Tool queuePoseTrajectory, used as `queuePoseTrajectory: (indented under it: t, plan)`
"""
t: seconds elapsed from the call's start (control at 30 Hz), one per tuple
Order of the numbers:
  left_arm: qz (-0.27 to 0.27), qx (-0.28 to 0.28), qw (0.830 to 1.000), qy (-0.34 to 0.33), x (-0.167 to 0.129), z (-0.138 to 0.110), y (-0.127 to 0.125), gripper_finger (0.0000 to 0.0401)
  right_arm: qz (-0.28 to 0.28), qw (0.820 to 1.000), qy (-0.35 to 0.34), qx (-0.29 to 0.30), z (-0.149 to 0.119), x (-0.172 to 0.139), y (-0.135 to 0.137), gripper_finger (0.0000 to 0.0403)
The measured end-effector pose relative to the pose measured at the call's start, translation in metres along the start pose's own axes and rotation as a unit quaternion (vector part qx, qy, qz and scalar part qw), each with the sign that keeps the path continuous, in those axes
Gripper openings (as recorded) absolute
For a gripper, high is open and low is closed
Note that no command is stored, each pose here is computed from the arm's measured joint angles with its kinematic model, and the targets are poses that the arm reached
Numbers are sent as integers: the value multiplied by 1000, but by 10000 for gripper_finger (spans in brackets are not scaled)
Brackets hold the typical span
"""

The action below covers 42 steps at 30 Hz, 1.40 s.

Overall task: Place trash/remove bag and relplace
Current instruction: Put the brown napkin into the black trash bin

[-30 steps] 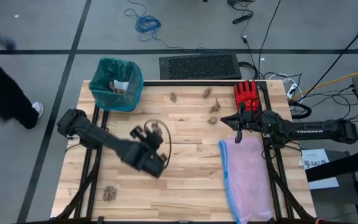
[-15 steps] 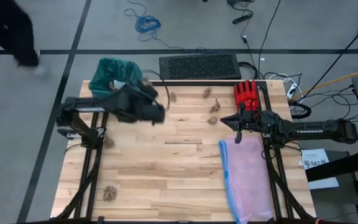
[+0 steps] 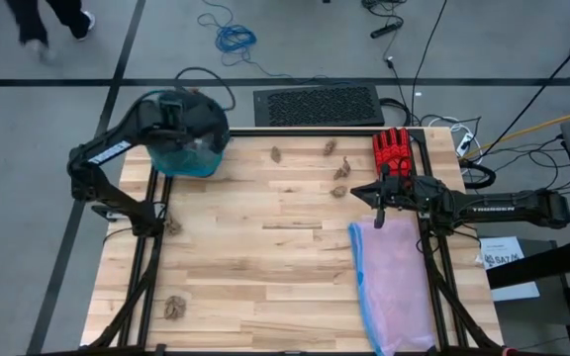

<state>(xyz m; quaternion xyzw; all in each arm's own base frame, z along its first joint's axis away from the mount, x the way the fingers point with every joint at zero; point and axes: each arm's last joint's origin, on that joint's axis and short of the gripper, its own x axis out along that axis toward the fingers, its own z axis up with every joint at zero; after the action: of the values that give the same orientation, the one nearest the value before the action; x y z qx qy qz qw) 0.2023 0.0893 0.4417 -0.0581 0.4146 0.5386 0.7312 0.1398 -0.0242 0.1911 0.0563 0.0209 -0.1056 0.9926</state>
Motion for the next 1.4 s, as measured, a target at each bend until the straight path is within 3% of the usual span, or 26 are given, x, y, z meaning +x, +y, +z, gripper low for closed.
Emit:
queuePoseTrajectory:
  t: [0.2, 0.57, 0.77, 1.0, 1.4]
  plan:
    - [36, -31, 998, 48, 30, 10, 18, 0, 0, 1000, 2, 0, 0, 0, 0, 0]
    - [5, -57, 988, 145, 70, 10, 38, 20, -3, 1000, 21, 17, -4, 0, 0, 0]
    - [5, -32, 980, 196, 91, -4, 32, 55, -5, 999, 33, 26, -6, 0, -1, 0]
    - [1, 40, 973, 227, 105, -15, 26, 97, -5, 999, 34, 29, -7, 0, -1, 0]
    - [-19, 88, 973, 212, 96, -16, 12, 100, -3, 1000, 27, 8, -5, 0, -1, 0]
